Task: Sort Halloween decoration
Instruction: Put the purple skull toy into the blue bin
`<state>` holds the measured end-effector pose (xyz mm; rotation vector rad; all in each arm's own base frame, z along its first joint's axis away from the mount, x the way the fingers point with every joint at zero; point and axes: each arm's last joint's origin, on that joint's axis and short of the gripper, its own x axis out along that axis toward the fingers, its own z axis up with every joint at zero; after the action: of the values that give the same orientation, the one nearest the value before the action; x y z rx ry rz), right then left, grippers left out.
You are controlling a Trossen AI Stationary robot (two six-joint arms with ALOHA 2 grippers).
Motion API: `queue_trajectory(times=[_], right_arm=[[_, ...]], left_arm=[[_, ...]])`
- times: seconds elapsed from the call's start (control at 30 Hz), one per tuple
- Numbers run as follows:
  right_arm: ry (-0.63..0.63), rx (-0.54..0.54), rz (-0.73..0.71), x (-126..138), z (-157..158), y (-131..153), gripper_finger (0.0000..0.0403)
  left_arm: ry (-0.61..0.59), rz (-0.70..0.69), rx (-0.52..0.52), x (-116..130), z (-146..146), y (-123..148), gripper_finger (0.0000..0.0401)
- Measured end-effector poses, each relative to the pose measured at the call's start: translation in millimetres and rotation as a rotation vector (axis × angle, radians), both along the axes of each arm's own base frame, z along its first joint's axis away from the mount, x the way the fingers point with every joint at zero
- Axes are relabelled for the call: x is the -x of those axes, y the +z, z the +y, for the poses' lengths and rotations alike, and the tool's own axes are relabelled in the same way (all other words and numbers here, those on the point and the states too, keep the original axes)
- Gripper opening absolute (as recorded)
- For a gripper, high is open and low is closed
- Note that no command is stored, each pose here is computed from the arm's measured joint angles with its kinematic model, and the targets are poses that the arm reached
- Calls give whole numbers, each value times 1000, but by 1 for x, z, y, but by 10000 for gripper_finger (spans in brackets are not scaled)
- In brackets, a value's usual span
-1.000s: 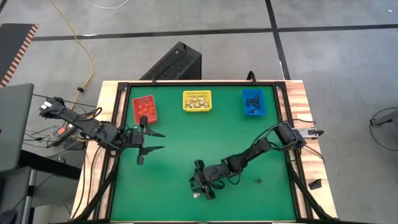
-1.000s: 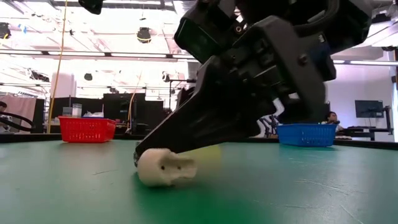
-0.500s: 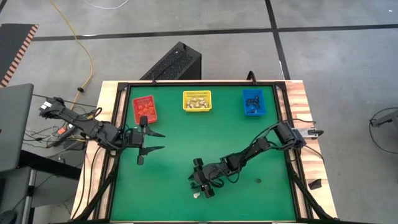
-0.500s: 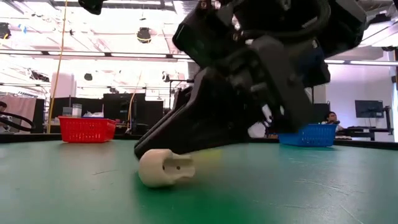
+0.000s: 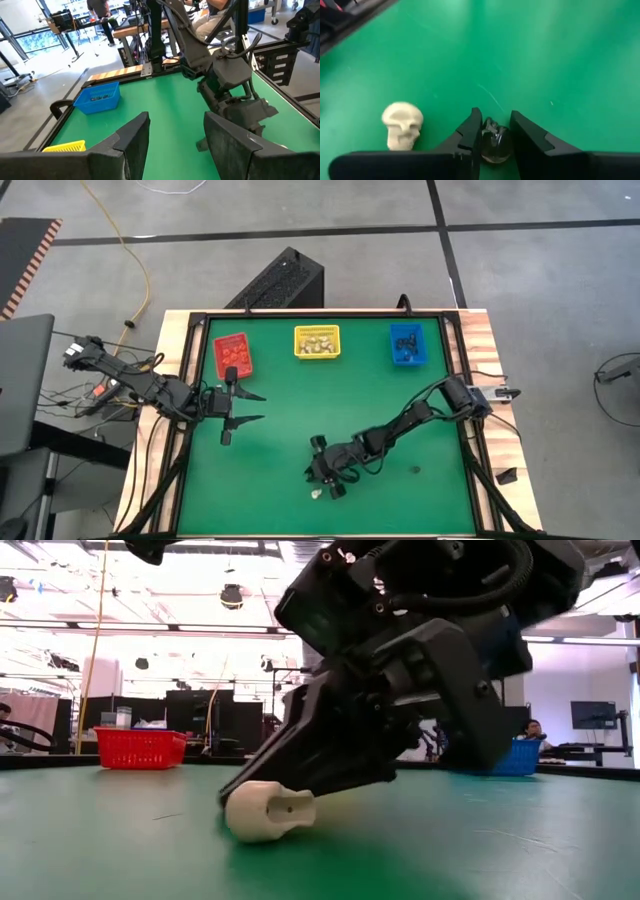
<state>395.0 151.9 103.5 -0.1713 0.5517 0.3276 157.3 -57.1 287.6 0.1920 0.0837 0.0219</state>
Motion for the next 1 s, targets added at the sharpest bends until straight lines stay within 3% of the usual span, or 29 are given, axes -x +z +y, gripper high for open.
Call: queue_trajectory(times=[0.13,0.3,0.4,0.6,0.77,1.0], right_arm=[[-28,9,72,7,-8,20,110],[-106,78,142,29,-26,71,110],[-219,135,187,48,-46,104,110],[-536,134,275,93,-98,153,110],[-841,120,385,139,-147,150,110],[-1274,-29,435,195,-217,120,110]], left_arm=[[0,3,-1,0,0,0,177],[0,11,-5,0,0,-1,177],[0,12,-3,0,0,-1,177],[1,32,-4,-1,0,-11,177],[21,55,-5,-1,2,-16,177],[87,88,2,-7,11,-20,177]])
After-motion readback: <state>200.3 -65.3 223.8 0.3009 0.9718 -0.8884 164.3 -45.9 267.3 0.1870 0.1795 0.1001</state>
